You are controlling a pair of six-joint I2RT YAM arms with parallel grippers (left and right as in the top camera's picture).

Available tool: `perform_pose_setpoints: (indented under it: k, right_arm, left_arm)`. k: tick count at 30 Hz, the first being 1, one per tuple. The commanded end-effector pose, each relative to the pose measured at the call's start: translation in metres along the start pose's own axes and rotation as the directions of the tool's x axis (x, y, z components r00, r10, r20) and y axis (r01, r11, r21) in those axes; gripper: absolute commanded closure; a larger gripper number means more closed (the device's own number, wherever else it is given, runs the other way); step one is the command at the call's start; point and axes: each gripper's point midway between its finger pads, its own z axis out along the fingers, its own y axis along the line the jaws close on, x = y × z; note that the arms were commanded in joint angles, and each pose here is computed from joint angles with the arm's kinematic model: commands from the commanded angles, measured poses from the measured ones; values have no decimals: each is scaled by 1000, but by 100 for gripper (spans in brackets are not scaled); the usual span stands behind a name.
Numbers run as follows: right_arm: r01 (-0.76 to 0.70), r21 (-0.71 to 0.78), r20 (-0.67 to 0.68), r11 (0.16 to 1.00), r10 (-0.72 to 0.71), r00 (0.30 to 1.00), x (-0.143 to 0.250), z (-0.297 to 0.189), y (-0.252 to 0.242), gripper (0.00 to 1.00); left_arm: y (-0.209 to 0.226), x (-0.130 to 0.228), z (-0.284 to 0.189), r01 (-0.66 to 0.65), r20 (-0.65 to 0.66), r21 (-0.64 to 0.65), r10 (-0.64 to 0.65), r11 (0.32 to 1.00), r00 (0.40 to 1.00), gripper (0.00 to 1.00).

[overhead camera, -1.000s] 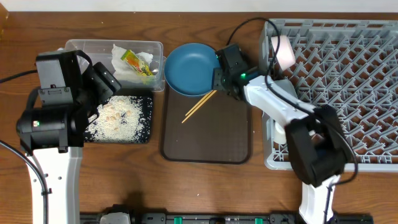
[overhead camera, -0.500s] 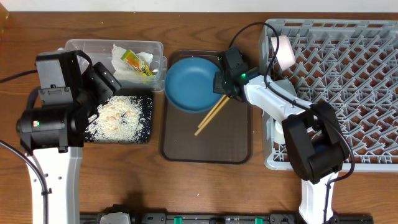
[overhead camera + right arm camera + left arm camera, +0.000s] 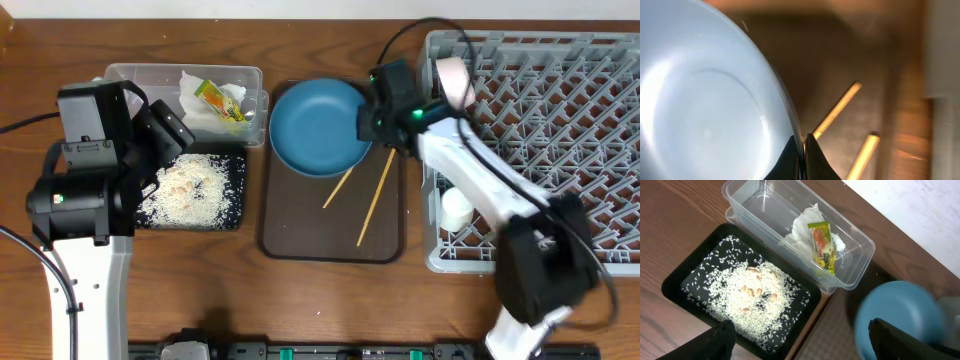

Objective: Sort waste into correct bins and load items into the dishwasher rack
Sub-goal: 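Lift the blue plate with the right gripper and carry it to the rack's back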

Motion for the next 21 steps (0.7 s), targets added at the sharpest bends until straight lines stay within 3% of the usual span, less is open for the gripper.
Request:
perform_pose_setpoints:
  k: [1,5,9,11,15,21]
  right_arm:
    - [-25,91,262,996,0,965,-66,-89,-22,99]
    - [-147,408,464,901,-66,883,-96,-181,-92,99]
    - [-306,695,534,651,-182,826,-98,-260,-156,99]
    - [-319,813,482,487,-255,838,-96,-291,-180,99]
    - [-235,929,320,287,-301,898,-94,-308,-211,99]
    - [-134,978,179,161,-307,935,-112,-304,-251,99]
  left_arm:
    - [1,-6,-4,6,21,-5,-6,1000,1000,13]
    - [1,-6,-4,6,20,-5,-6,1000,1000,12]
    - [1,-6,-4,6,21,-5,-6,1000,1000,12]
    - [1,-6,-4,6,21,-5,-6,1000,1000,12]
    - [1,-6,-4,6,20,-5,-6,1000,1000,13]
    - [1,-6,-4,6,20,-5,-6,1000,1000,13]
